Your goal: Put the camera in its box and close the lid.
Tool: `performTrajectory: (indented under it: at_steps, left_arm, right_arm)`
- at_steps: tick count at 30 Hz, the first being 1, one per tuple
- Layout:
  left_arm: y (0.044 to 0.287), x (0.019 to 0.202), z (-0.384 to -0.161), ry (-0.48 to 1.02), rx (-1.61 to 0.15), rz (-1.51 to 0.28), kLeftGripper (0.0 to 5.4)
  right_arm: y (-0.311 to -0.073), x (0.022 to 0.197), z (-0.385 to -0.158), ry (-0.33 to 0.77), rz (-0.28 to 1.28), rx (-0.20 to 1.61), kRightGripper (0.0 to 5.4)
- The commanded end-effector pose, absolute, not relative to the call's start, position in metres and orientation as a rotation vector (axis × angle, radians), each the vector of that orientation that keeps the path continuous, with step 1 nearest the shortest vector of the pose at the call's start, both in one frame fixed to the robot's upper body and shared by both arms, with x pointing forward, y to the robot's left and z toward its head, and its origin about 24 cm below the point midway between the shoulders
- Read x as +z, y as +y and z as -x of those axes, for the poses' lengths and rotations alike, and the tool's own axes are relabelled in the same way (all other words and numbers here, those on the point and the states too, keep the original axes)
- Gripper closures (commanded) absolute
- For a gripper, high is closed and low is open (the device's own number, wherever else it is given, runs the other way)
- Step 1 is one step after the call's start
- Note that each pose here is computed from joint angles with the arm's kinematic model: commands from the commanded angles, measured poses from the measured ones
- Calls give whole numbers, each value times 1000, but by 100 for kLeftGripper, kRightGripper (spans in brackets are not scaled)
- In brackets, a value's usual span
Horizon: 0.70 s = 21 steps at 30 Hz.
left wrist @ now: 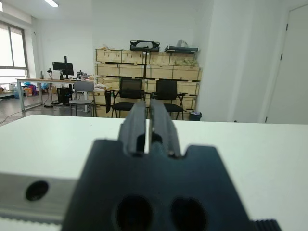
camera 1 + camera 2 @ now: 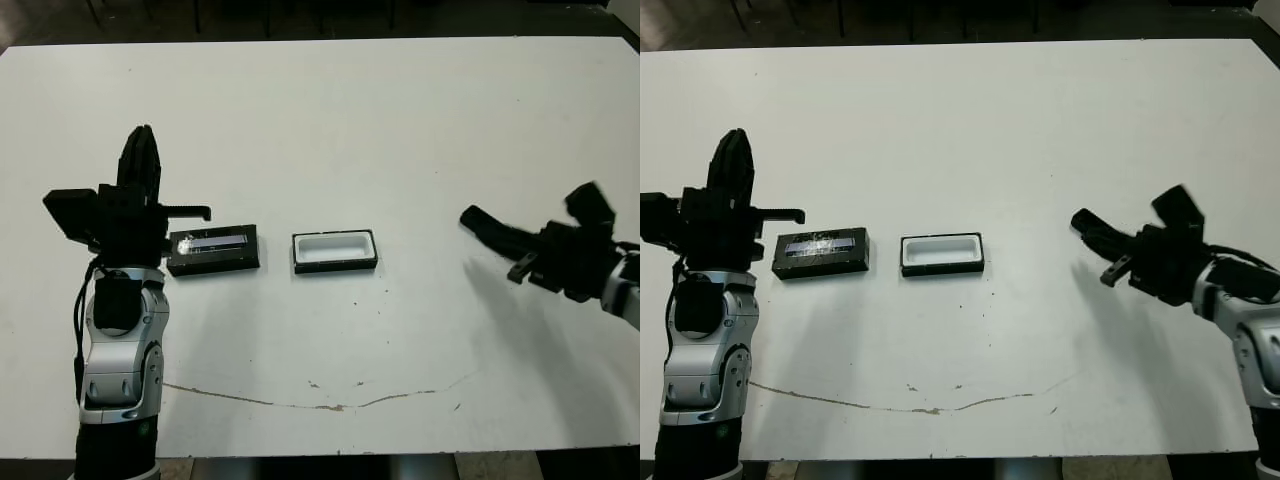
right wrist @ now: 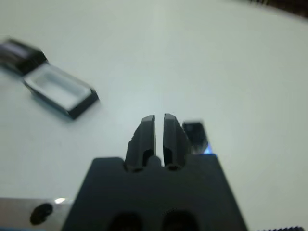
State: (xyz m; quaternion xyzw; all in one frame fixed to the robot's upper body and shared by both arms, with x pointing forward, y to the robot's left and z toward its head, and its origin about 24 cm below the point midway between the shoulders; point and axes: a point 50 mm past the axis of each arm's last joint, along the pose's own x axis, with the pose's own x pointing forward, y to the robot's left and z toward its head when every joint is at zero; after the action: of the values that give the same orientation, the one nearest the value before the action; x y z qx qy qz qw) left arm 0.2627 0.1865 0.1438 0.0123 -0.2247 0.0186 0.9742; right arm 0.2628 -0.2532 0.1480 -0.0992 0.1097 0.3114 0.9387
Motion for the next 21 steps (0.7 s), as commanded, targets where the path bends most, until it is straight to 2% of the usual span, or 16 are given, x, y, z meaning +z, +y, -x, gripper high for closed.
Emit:
performTrajectory:
  at_steps: [1,6,10,16,21]
  left_arm:
    - [189,137,-262,-411,45,-28,540]
    - [190,136,-262,-411,47,-40,540]
    - [190,136,-261,-413,45,-38,540]
    - [190,135,-261,-410,49,-41,540]
    - [190,135,-261,-405,52,-40,540]
  right_arm:
    - [-255,158,-260,155,192,644,538]
    - [-258,176,-257,68,201,612,538]
    - [-267,183,-258,72,269,585,494]
    - [-284,165,-267,185,323,598,389]
    - [-289,148,-272,300,354,616,303]
